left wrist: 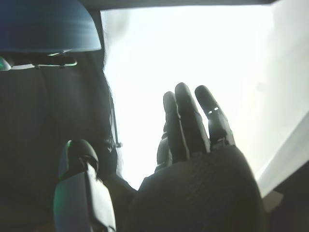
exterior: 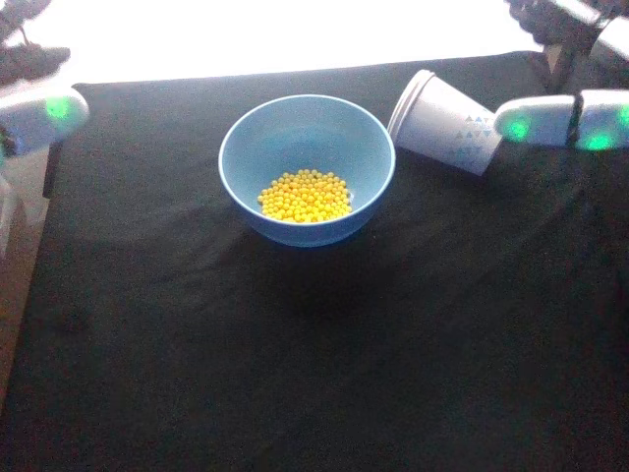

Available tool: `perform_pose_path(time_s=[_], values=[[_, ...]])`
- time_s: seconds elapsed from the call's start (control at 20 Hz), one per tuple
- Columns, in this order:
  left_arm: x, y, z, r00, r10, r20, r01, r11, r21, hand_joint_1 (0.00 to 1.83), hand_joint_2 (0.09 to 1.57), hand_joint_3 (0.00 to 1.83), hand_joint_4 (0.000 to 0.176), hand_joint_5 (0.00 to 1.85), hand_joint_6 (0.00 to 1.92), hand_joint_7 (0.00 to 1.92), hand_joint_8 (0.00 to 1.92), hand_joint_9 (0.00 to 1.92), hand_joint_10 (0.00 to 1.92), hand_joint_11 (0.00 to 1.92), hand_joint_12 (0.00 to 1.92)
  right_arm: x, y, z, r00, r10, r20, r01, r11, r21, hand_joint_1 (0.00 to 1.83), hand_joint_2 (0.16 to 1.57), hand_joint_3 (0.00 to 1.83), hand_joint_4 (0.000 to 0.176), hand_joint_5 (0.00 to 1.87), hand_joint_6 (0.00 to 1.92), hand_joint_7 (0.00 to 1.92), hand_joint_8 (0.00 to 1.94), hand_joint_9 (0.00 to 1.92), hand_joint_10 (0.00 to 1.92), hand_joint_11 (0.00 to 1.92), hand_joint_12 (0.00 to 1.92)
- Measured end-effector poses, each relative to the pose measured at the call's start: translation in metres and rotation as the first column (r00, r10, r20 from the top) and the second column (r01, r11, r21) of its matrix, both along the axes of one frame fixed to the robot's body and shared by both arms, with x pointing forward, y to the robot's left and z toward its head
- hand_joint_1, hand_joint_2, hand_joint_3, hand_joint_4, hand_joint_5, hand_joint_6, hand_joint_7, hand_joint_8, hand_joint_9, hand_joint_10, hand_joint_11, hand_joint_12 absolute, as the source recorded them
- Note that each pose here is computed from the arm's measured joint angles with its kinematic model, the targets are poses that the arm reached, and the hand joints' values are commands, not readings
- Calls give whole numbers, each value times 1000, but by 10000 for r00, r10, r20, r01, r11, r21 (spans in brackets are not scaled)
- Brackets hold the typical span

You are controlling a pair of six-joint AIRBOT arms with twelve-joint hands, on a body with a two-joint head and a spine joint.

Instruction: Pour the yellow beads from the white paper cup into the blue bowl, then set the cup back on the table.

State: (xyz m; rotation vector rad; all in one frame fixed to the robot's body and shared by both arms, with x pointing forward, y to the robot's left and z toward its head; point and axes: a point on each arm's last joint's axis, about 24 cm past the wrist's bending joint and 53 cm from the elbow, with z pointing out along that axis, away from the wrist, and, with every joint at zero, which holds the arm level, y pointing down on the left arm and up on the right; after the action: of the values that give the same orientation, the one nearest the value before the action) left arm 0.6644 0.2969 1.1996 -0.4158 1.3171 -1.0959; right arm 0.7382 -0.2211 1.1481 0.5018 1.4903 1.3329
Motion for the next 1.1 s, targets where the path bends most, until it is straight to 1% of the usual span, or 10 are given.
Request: perform_pose_path(time_s=[0.15,0.2,0.35,0.4,0.6,0.65,0.75,0.9,1.05,1.1], values=[[-8,3,14,9990,47,442,-38,9998,-213,213,1008,4,68,44,0,503,0,533,3,66,1047,-9,-4,20,9989,78,469,-84,9999,131,406,654,2,176,0,0,191,0,271,0,16,749],[-13,1,17,9986,-40,525,48,9999,-160,205,990,0,86,34,0,497,0,526,0,63,1041,-12,-6,27,9981,64,606,-82,9996,288,404,658,3,176,0,0,202,5,287,7,22,772],[-29,-2,40,9915,-126,1296,123,9999,37,268,985,2,83,29,3,461,0,486,0,0,1067,-23,-9,49,9944,113,1054,-181,9978,633,438,704,0,176,0,0,286,6,347,6,33,951],[-33,1,52,9856,-70,1691,70,10000,6,258,1016,10,105,18,0,459,0,518,5,65,1000,-29,-12,61,9910,152,1328,-251,9970,729,379,672,0,167,0,0,275,1,342,1,109,757],[-46,6,77,9677,26,2522,39,9997,-253,265,969,0,131,56,4,418,1,495,0,6,1018,-40,-27,98,9714,-138,2370,-227,9883,1507,437,652,0,176,6,0,358,0,348,0,104,868],[-48,4,80,9633,-61,2685,125,9997,-221,240,937,0,91,4,0,385,0,471,0,2,998,-43,-24,99,9692,-35,2463,-347,9880,1503,343,675,0,173,27,0,392,0,378,3,132,980],[-49,5,83,9602,-35,2792,112,9996,-261,195,999,8,62,0,0,381,3,448,2,0,976,-46,-19,99,9674,138,2529,-526,9877,1476,349,718,0,173,37,0,339,0,324,0,42,1084],[-49,6,88,9549,68,2969,37,9994,-347,193,988,0,71,15,3,399,4,481,9,0,1065,-53,-18,108,9586,207,2840,-688,9846,1606,352,814,3,176,92,1,341,1,338,6,4,1086],[-52,-4,107,9343,-124,3562,338,9980,-540,68,965,1,74,134,1,471,3,560,17,41,1183,-69,-29,137,9353,183,3534,-843,9814,1725,396,723,0,176,158,1,380,1,357,1,0,1154],[-55,-12,114,9231,-385,3827,637,9965,-534,69,943,0,43,231,4,530,5,591,10,114,1014,-76,-35,149,9222,99,3867,-887,9785,1864,362,697,0,176,157,4,357,1,304,1,0,979]])
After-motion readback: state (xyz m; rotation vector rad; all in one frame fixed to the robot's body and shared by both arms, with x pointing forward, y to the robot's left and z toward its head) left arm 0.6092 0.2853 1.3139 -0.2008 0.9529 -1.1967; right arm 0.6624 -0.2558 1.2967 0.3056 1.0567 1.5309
